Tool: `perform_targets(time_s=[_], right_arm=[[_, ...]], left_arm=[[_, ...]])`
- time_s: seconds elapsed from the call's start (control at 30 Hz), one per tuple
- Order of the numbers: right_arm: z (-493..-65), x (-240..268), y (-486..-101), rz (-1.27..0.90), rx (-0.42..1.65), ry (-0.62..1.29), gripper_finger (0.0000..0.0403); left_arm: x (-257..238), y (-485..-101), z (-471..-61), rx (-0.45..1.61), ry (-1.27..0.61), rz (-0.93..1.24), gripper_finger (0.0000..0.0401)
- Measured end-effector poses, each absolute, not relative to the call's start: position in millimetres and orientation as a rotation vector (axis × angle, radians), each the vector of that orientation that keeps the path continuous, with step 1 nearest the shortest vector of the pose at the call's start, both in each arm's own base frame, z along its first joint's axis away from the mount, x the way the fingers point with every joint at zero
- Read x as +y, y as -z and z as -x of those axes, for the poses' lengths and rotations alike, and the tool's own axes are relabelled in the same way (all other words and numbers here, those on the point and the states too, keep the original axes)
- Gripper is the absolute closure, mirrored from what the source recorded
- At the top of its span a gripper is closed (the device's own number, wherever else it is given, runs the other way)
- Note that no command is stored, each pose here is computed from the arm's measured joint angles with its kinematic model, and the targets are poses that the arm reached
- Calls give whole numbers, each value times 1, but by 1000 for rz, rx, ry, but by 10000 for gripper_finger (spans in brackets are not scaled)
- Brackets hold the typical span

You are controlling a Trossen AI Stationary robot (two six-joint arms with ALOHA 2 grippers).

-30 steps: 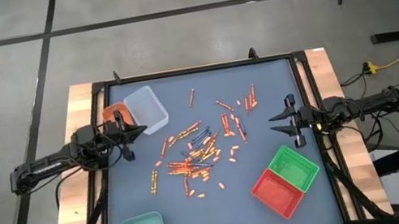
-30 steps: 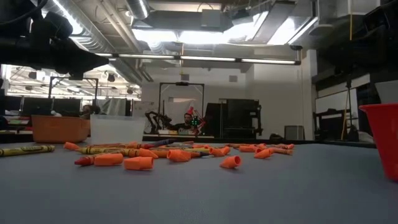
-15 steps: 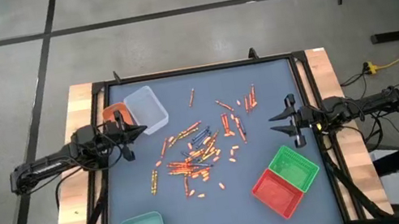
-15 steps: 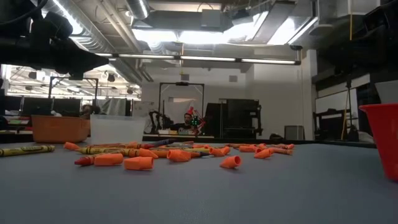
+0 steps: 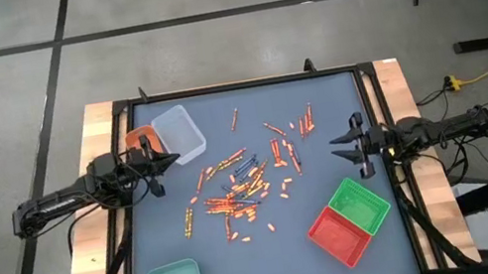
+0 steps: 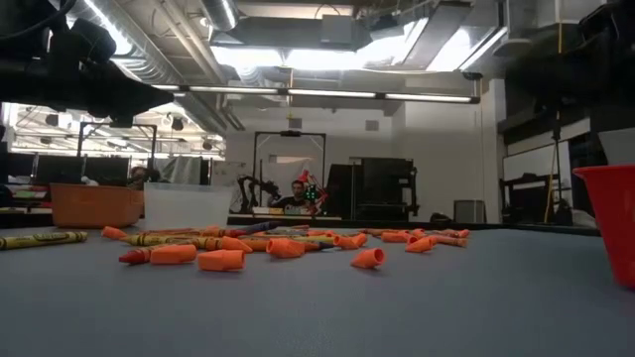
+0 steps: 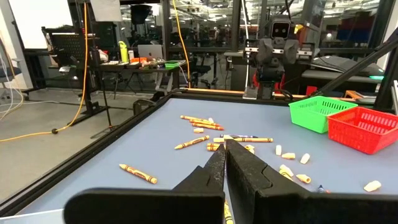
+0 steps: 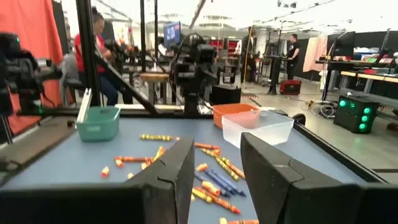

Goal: Sort crayons
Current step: Put the light orange crayon into the green bin

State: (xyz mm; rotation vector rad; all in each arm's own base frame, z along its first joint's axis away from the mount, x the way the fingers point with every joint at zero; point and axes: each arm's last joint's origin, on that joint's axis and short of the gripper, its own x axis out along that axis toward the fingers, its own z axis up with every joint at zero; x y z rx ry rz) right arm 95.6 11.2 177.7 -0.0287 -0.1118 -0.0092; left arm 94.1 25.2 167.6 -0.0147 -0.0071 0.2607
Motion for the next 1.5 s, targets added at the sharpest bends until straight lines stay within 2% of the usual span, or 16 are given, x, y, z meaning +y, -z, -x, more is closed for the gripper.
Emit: perform_targets(time_s=[0.13, 0.37, 0.7, 1.07, 1.3, 1.5], right_arm=[[-95, 10, -183, -24, -163, 54, 272], [-92, 3, -189, -102, -232, 273, 272], [-97, 0, -201, -177, -336, 405, 272], [-122, -9, -223, -135, -165, 864, 272], [-141, -35, -223, -133, -64, 1022, 272], [-151, -72, -213, -270, 79, 1068, 272]], left_arm=[[25, -167, -94, -7, -261, 15, 401], [25, -167, -94, -7, -260, 15, 401], [25, -167, -94, -7, -260, 15, 401], [25, -168, -94, -8, -261, 15, 401], [25, -167, -94, -7, -261, 15, 401], [25, -168, -94, -7, -261, 15, 401]])
